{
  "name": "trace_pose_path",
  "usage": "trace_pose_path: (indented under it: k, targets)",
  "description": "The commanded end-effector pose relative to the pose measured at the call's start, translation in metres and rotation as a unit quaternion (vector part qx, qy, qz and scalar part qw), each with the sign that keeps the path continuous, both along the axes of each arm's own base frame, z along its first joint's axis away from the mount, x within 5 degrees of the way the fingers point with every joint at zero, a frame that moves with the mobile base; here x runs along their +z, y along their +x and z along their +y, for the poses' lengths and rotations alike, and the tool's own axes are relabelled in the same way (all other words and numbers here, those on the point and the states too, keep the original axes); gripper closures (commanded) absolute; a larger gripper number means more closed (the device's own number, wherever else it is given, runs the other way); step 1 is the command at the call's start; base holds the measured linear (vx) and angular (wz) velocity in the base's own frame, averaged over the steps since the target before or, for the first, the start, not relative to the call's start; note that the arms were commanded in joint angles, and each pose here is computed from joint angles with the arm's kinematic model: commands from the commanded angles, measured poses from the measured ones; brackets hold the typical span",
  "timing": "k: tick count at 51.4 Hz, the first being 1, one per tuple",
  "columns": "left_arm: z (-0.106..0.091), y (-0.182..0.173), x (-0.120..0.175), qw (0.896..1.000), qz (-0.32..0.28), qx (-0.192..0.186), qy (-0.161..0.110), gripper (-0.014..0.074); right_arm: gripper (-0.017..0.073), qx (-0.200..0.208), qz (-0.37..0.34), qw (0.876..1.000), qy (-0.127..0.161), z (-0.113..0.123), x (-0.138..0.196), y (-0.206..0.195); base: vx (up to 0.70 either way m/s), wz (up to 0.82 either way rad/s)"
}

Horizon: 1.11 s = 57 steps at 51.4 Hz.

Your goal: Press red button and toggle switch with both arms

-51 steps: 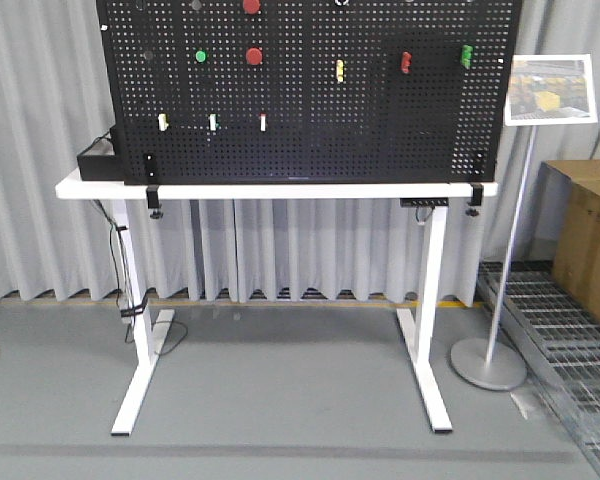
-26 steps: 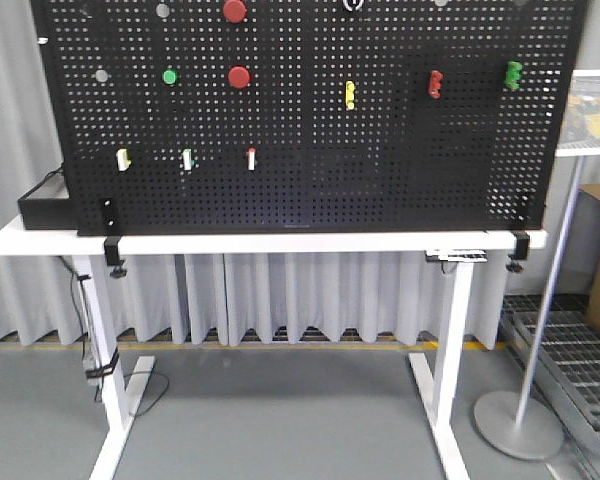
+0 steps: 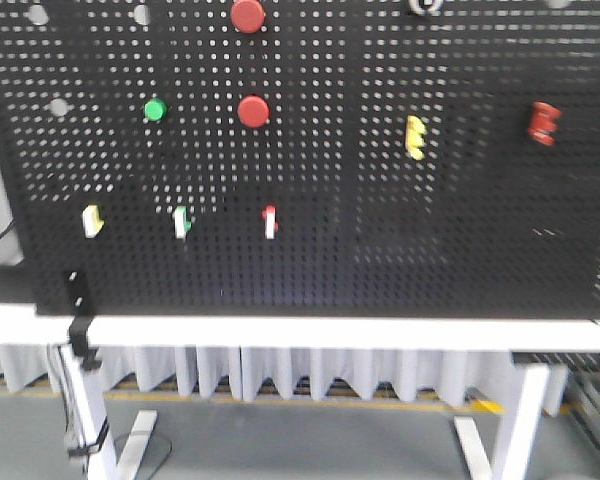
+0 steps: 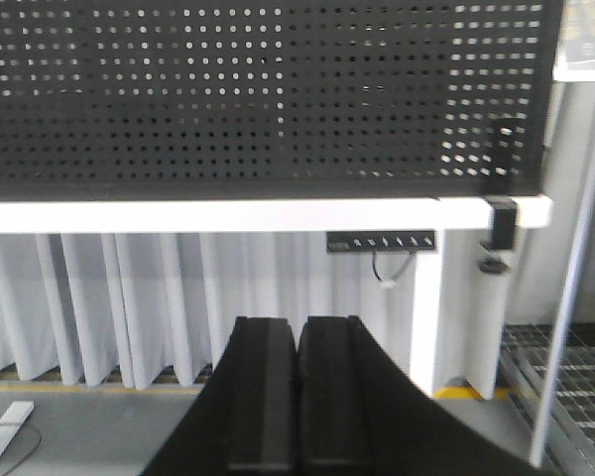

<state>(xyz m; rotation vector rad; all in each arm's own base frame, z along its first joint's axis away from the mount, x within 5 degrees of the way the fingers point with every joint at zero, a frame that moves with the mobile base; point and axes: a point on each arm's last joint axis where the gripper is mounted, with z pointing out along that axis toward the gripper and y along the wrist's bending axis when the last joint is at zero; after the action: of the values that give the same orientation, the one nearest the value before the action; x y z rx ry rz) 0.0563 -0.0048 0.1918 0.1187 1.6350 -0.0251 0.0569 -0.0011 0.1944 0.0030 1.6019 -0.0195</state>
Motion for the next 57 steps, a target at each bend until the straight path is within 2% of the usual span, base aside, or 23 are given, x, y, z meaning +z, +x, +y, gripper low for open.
trace_pose_path:
  k: [1,32,57]
  targets:
    - [-0.0001,0.0004,-0.0028,0.999,-0.033,0.000,-0.008,0.0592,0.0562,0.000,-0.043,0.999,-0.006,0.0002,0.0045,-0.0009,0.49,0.05]
    - [-0.0001,0.0004,-0.0028,0.999,-0.033,0.000,-0.008,0.0592,0.0562,0.000,-0.043,0.999,-0.006,0.0002,0.0045,-0.0009,0.39,0.00]
    - [-0.0001,0.0004,-0.0028,0.999,-0.033,0.000,-0.008,0.0592,0.0562,0.000,-0.043,0.999,-0.006,0.0002,0.0045,-0.0009,0.16,-0.01]
